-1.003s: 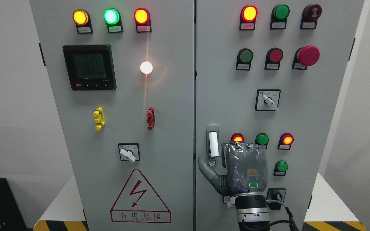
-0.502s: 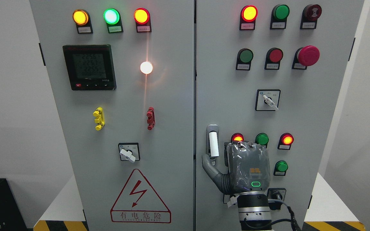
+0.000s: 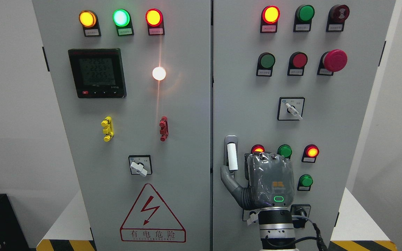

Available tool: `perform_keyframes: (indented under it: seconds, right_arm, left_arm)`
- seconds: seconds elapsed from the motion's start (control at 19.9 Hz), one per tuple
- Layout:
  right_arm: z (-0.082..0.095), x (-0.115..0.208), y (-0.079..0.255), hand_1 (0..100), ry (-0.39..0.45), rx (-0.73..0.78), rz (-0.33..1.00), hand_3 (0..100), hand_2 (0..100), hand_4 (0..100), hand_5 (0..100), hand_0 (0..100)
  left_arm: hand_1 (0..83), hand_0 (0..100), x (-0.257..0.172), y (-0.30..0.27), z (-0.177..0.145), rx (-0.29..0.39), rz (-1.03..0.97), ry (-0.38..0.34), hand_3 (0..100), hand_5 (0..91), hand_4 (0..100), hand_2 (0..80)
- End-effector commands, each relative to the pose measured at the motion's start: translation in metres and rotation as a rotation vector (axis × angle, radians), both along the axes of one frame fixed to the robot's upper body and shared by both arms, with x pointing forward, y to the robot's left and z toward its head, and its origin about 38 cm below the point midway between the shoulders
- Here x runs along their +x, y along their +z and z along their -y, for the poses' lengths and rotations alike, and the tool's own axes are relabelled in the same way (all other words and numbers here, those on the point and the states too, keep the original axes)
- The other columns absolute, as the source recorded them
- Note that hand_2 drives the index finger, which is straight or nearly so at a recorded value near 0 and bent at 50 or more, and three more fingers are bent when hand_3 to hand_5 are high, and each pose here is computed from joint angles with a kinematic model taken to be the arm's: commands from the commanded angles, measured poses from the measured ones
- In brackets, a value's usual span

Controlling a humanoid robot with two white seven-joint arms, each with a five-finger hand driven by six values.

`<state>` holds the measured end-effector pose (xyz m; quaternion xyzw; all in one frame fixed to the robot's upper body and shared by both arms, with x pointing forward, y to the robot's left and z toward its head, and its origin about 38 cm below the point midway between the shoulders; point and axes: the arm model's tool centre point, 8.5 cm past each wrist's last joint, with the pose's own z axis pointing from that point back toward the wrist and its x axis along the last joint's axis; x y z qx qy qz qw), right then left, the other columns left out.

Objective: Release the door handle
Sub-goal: 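Close the right hand fingers around the lever handle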

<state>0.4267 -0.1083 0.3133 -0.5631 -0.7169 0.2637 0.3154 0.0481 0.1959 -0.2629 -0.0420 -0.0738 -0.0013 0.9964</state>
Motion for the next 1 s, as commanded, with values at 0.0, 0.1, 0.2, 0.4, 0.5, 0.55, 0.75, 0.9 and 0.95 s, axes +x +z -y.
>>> perform_keyframes:
  seconds: [0.0,0.1,0.2,0.4,0.5,0.55,0.75,0.9,0.95]
  right_arm:
    - [0.0006,0.0007,-0.0001,32,-0.003,0.004,-0.001,100,96,97,100,30]
    - [0.0003,0.0006,0.0,34,-0.002,0.006,-0.002,100,96,97,100,31]
    - [0.0003,0.0005,0.0001,35,-0.002,0.006,0.0,100,96,97,100,32]
    - [0.0005,0.0005,-0.0006,35,-0.003,0.007,-0.002,100,96,97,100,35]
    - [0.0016,0.0004,0.0,35,-0.006,0.009,0.0,100,96,97,100,36]
    - [0.0017,0.0003,-0.0007,35,-0.006,0.011,-0.002,100,96,97,100,37]
    - [0.0023,0.0004,-0.0007,35,-0.007,0.011,-0.002,100,95,98,100,38]
    - [0.0034,0.0005,-0.0012,34,-0.01,0.013,-0.002,100,95,98,100,39]
    - [0.0034,0.0005,-0.0012,34,-0.01,0.013,-0.002,100,95,98,100,39]
  left_arm:
    - [55.6,12,0.0,0.0,0.0001,-0.001,0.0,0.0,0,0.0,0,0.0]
    - [55.6,12,0.0,0.0,0.0001,-0.001,0.0,0.0,0,0.0,0,0.0]
    - [55.6,12,0.0,0.0,0.0001,-0.001,0.0,0.0,0,0.0,0,0.0]
    - [55.6,12,0.0,0.0,0.0001,-0.001,0.0,0.0,0,0.0,0,0.0]
    - [55.6,12,0.0,0.0,0.0001,-0.001,0.0,0.0,0,0.0,0,0.0]
    - [55.6,12,0.0,0.0,0.0001,-0.001,0.0,0.0,0,0.0,0,0.0]
    - [55.6,12,0.0,0.0,0.0001,-0.001,0.0,0.0,0,0.0,0,0.0]
    - [55.6,12,0.0,0.0,0.0001,-0.001,0.0,0.0,0,0.0,0,0.0]
    - [55.6,12,0.0,0.0,0.0001,-0.001,0.0,0.0,0,0.0,0,0.0]
